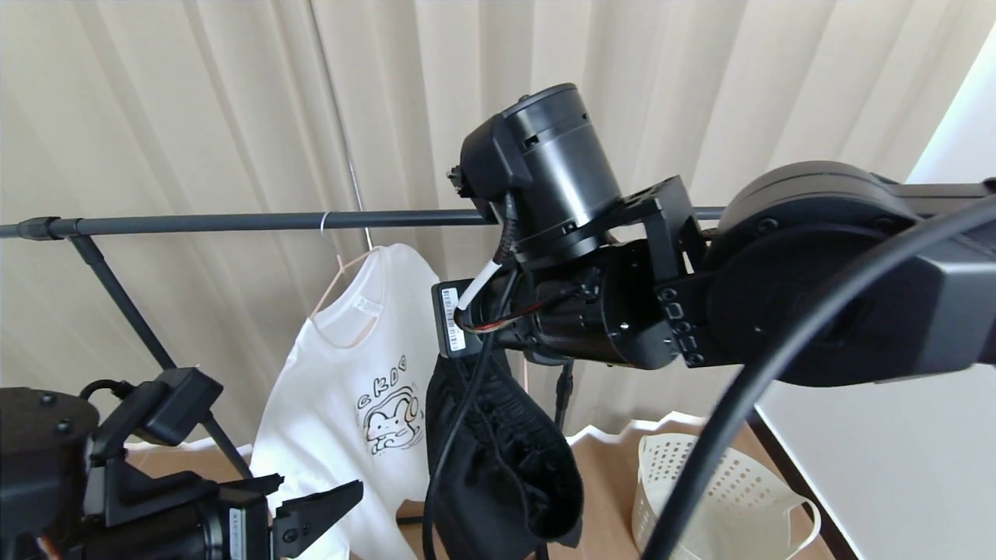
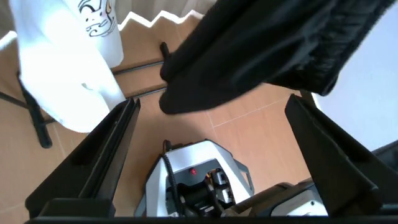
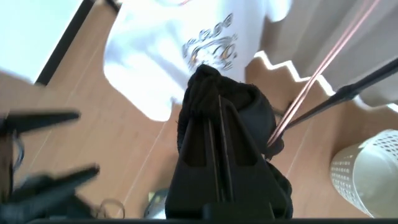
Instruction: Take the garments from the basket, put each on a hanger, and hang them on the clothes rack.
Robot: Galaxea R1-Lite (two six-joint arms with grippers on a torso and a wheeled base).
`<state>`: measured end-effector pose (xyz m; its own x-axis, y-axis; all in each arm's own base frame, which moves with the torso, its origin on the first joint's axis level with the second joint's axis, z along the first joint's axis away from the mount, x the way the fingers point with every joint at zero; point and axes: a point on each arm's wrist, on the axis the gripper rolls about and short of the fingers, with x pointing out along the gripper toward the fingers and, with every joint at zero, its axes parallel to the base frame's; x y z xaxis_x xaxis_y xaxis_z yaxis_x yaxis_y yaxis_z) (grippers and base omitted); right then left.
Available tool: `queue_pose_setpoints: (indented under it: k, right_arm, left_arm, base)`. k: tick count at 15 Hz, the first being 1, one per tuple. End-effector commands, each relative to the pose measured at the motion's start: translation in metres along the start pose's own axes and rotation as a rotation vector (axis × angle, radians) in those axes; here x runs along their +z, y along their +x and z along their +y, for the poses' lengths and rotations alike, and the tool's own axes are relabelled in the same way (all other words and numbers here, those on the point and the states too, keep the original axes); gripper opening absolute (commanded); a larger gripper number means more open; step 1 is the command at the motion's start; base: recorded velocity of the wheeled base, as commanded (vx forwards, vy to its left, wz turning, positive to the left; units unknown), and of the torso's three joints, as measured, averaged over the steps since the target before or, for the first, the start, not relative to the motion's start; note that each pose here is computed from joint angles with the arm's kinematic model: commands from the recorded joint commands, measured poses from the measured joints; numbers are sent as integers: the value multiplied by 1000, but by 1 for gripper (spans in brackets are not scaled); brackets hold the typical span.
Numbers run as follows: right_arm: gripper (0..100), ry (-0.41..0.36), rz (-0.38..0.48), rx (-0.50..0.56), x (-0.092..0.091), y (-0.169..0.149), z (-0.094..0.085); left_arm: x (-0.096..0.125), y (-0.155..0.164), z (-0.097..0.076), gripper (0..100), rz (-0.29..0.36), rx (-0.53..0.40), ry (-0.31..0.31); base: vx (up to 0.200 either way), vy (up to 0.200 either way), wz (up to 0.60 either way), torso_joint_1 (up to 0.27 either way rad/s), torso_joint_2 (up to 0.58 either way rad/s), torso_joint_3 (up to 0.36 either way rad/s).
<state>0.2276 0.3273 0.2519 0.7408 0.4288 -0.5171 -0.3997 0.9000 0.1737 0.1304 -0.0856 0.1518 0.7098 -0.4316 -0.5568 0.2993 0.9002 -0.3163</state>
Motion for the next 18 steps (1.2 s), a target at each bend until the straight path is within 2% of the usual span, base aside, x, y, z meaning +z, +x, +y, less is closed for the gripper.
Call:
queue_pose_setpoints:
  k: [1, 4, 6, 9, 13, 14, 16, 17, 18]
  right_arm:
    - [0, 4, 4, -27, -5, 19, 6]
    - [0, 10, -15, -46, -3, 15, 5]
    - [0, 16, -20, -44, -1, 13, 4]
    - [0, 31, -35, -44, 2, 7, 4]
    - [0, 41, -56, -35, 9, -4, 2]
    - [0, 41, -56, -35, 9, -5, 2]
    - [0, 53, -61, -33, 10, -9, 1]
    - [0, 57, -63, -33, 11, -9, 1]
    - [0, 53, -58, -36, 9, -6, 1]
  left_arm:
    - [6, 22, -22, 100, 47, -11, 1]
    - [19, 51, -48, 100, 24, 62, -39]
    - [23, 73, -58, 100, 6, 120, -74]
    - [19, 105, -61, 100, -43, 219, -86]
    - [4, 125, -55, 100, 4, 301, -58]
    - [3, 125, -54, 100, 7, 304, -57]
    - [5, 121, -55, 100, -27, 322, -55]
    - [11, 105, -60, 100, -59, 278, -61]
    - [5, 86, -66, 100, -61, 219, -38]
  base:
    - [0, 0, 0, 0, 0, 0]
    - [0, 0, 0, 0, 0, 0]
    - [0, 0, 0, 0, 0, 0]
    - [0, 0, 0, 0, 0, 0]
    - [0, 0, 0, 0, 0, 0]
    - [0, 0, 0, 0, 0, 0]
    - [0, 0, 0, 0, 0, 0]
    - [0, 0, 0, 0, 0, 0]
    - [0, 0, 0, 0, 0, 0]
